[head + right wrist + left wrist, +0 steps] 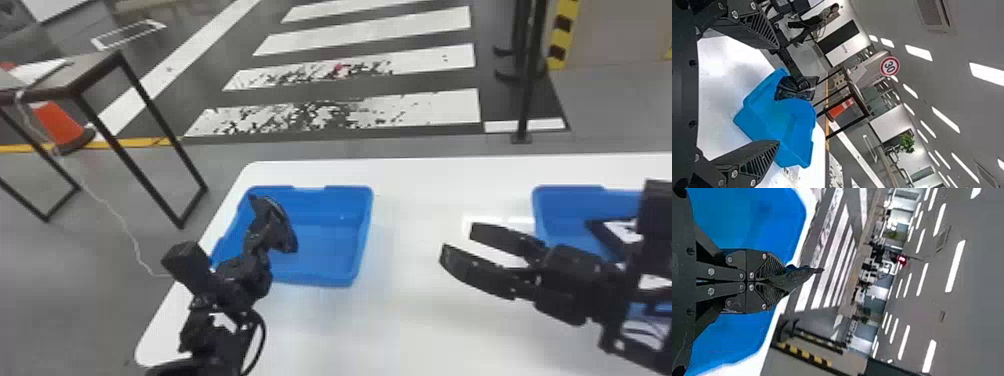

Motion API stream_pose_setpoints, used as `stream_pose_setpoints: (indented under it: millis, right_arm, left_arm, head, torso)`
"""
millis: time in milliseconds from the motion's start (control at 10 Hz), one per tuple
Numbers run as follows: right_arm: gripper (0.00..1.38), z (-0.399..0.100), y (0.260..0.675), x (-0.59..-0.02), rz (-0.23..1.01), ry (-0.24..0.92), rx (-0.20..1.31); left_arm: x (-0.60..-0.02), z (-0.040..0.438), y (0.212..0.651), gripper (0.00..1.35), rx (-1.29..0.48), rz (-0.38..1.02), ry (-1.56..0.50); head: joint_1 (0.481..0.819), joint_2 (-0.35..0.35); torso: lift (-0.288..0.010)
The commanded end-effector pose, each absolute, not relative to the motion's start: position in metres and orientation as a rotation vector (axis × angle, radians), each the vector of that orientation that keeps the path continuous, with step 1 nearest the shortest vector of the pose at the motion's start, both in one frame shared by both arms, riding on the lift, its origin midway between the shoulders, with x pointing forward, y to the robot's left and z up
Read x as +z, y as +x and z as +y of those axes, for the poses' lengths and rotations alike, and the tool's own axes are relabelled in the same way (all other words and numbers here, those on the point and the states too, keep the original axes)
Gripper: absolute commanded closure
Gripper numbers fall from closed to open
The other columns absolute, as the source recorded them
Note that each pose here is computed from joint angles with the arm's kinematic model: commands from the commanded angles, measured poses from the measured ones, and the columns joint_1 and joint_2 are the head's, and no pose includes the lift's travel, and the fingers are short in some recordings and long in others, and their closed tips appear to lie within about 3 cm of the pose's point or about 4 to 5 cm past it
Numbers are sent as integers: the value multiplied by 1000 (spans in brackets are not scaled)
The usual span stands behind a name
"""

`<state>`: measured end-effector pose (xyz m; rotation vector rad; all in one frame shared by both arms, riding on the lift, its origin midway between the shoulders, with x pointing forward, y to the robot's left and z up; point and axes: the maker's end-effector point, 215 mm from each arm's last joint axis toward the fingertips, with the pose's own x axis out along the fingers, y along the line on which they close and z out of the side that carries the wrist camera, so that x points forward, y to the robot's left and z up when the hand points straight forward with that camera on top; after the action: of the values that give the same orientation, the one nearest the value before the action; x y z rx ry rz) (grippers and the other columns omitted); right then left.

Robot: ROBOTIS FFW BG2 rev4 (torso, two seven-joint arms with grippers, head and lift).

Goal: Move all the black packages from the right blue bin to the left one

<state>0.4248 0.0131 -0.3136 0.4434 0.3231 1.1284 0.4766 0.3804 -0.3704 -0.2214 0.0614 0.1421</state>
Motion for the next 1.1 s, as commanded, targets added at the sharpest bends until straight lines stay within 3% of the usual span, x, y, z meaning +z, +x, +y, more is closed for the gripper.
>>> stream_pose_setpoints:
  millis: [0,200,300,400,600,800,1000]
  right_arm:
    - [182,10,426,-312,317,445,1122]
    - [180,-11,438,-317,328,396,1061]
    - [182,-34,451,-314,310,344,979]
    - [179,-66,465,-314,329,292,859]
    - [179,-164,503,-335,411,133,568]
    - [177,-258,508,-358,522,41,307]
    - [177,-304,507,-377,599,-3,166]
  left_arm:
    - [-367,410,473,1121,198,60,-132]
    - [-356,394,466,67,176,-15,-198]
    - [-345,377,466,67,137,-62,-230]
    - [-337,358,465,179,91,-93,-256]
    - [-313,317,454,231,10,-133,-248]
    - [-303,293,442,231,-33,-141,-236]
    - [-306,278,433,229,-53,-130,-255]
  head:
    - [695,350]
    - [695,350]
    - [695,350]
    - [695,350]
    - [695,323]
    - [695,156]
    - [695,42]
  torso:
    - [-140]
    - [-140]
    - [-140]
    - [-140]
    - [-140]
    - [-140]
    - [-140]
